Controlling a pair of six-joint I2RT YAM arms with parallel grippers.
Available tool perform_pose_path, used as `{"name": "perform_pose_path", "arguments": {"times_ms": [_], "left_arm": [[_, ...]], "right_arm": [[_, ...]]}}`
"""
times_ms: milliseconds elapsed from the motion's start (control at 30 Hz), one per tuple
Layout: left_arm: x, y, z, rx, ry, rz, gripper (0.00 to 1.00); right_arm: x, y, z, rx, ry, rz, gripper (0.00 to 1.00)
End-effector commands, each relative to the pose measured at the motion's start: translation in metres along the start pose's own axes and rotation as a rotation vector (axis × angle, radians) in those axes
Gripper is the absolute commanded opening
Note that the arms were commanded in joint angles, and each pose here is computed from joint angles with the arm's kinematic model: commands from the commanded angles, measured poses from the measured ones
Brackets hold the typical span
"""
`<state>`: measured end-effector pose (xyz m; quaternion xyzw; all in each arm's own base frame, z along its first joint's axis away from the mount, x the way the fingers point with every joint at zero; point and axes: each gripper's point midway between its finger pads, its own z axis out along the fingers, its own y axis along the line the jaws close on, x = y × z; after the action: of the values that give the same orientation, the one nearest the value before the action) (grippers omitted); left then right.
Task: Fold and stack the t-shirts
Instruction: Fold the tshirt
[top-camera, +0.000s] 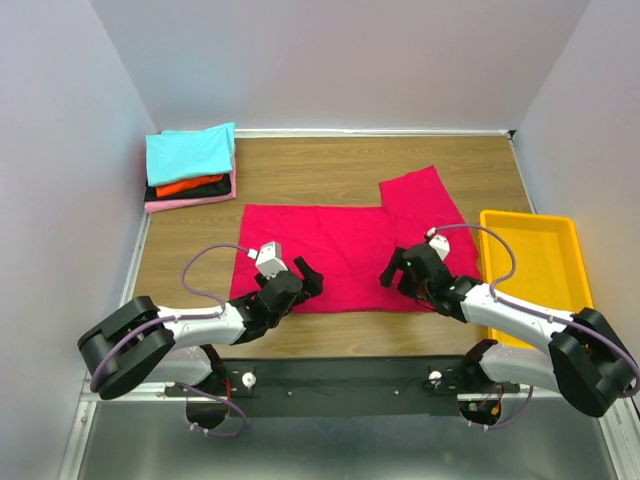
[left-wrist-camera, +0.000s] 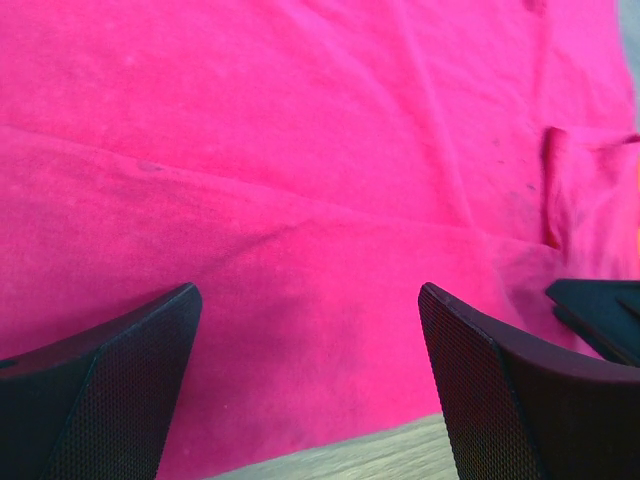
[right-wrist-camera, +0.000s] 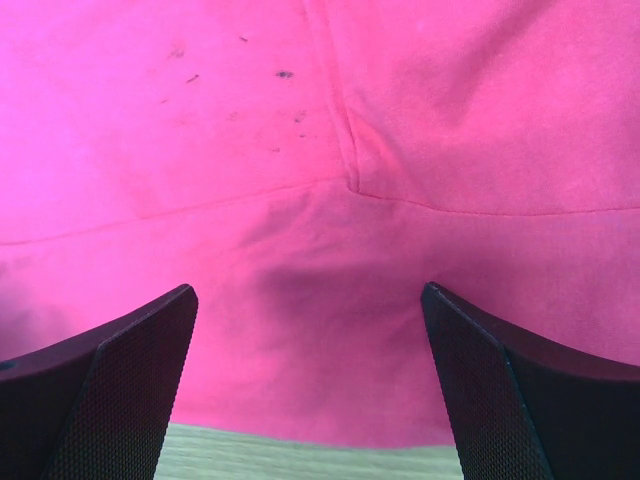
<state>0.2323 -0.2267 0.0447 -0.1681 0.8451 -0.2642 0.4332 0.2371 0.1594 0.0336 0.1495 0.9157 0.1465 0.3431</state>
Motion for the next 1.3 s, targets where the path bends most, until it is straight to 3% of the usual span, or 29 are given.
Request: {"name": "perform_pose_path", "arguments": {"times_ms": [0,67,267,400,433,500,533,600,667,800,1067,1267], "left_arm": [[-0.011,0.031,-0.01,-0.158,-0.022,0.137,0.98],[-0.029,0.017,-0.012,-0.146,-0.067,0.16,0.98],[-0.123,-0.044,-0.021,-0.038,-0.261,0.221,0.98],[-0.183,-0.044,-0.013,-0.025,-0.324,0.256,0.98],[-0.199,-0.031,-0.007,-0.069,-0.344,0.258,0.98],[-0.22,-0.033,-0.003,-0.072,-0.364,0.28,0.98],[-0.229,-0.022,0.005,-0.106,-0.361,0.279,0.98],[-0.248,-0.024,0.014,-0.102,-0.374,0.302,0.98],[-0.252,-0.005,0.037,-0.14,-0.316,0.315,0.98],[-0.259,0.021,0.073,-0.208,-0.233,0.335,0.98],[-0.263,0.04,0.088,-0.251,-0.214,0.339,0.98],[-0.263,0.045,0.089,-0.261,-0.208,0.343,0.98]], "right_arm": [[0.003,-0.024,-0.008,0.115,0.015,-0.055,1.0],[-0.005,-0.02,-0.008,0.114,-0.008,-0.072,1.0],[-0.086,0.029,-0.022,0.084,-0.214,-0.083,1.0],[-0.144,0.061,-0.015,0.111,-0.295,-0.132,1.0],[-0.176,0.076,-0.019,0.091,-0.338,-0.107,1.0],[-0.19,0.076,0.005,0.127,-0.31,-0.153,1.0],[-0.223,0.08,0.007,0.128,-0.349,-0.124,1.0],[-0.232,0.072,0.039,0.132,-0.286,-0.127,1.0],[-0.266,0.061,0.053,0.123,-0.291,-0.102,1.0],[-0.291,0.007,0.114,0.225,-0.23,-0.113,0.98],[-0.317,-0.048,0.182,0.294,-0.197,-0.082,0.92],[-0.328,-0.058,0.217,0.296,-0.202,-0.08,0.85]]}}
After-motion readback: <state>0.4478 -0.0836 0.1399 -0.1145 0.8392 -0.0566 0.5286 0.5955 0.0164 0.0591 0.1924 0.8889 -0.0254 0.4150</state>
